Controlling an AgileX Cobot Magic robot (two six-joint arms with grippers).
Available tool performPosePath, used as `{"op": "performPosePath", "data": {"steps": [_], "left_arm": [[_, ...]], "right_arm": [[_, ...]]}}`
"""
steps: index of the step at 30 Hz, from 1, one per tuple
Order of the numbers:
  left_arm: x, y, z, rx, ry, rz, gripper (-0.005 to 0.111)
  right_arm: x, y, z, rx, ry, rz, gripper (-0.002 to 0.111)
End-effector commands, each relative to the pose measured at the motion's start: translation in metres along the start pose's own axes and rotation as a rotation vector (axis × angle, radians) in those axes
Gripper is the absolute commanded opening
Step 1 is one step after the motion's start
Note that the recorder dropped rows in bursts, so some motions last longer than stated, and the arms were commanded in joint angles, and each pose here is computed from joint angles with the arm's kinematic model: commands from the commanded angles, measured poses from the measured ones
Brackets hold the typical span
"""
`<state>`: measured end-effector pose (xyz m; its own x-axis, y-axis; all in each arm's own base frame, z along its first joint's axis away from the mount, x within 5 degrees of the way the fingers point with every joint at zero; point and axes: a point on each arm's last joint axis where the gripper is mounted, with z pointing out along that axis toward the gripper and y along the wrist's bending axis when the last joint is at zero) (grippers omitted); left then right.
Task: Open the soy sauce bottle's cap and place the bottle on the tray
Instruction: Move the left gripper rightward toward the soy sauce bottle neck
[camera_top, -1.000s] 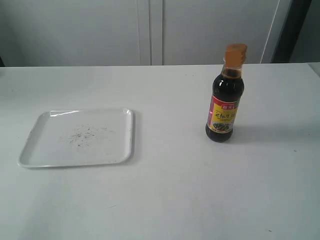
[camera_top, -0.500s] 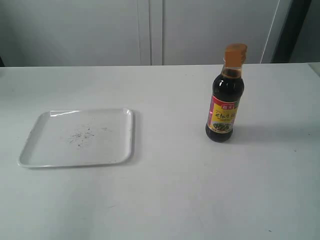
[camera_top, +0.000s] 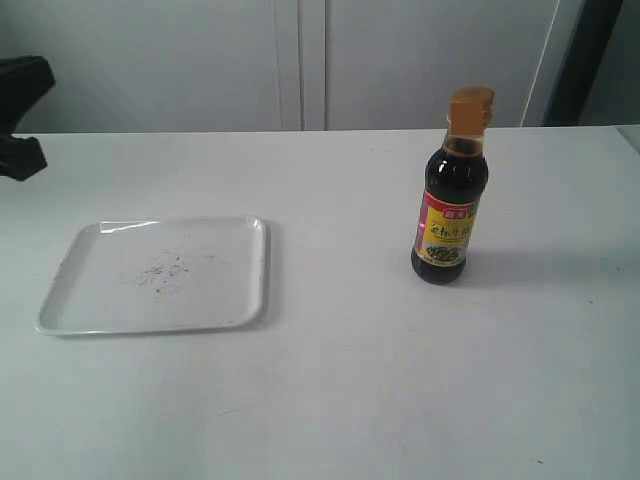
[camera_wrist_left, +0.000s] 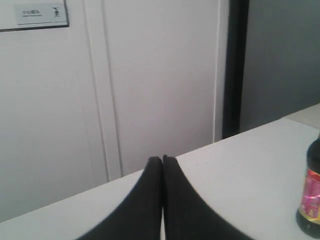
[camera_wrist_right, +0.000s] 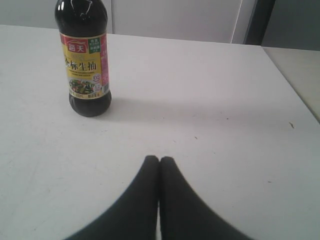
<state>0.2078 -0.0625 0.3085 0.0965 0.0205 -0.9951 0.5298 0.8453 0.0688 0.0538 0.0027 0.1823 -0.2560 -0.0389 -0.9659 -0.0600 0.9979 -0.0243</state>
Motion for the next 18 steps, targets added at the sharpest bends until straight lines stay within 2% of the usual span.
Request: {"op": "performPosePath", "data": {"steps": [1, 8, 18], "left_arm": [[-0.003, -0.014, 0.018, 0.108, -0.009, 0.004, 0.0], [-0.001, -0.037, 0.048, 0.24, -0.001, 0.003, 0.0], [0.0, -0.074, 0.092, 0.452, -0.063, -0.041, 0.0]], "right_arm": [[0.0, 0.0, 0.0, 0.0, -0.008, 0.0, 0.0], [0.0, 0.0, 0.0, 0.0, -0.008, 0.0, 0.0], [0.0, 0.0, 0.0, 0.0, -0.008, 0.0, 0.0]]}}
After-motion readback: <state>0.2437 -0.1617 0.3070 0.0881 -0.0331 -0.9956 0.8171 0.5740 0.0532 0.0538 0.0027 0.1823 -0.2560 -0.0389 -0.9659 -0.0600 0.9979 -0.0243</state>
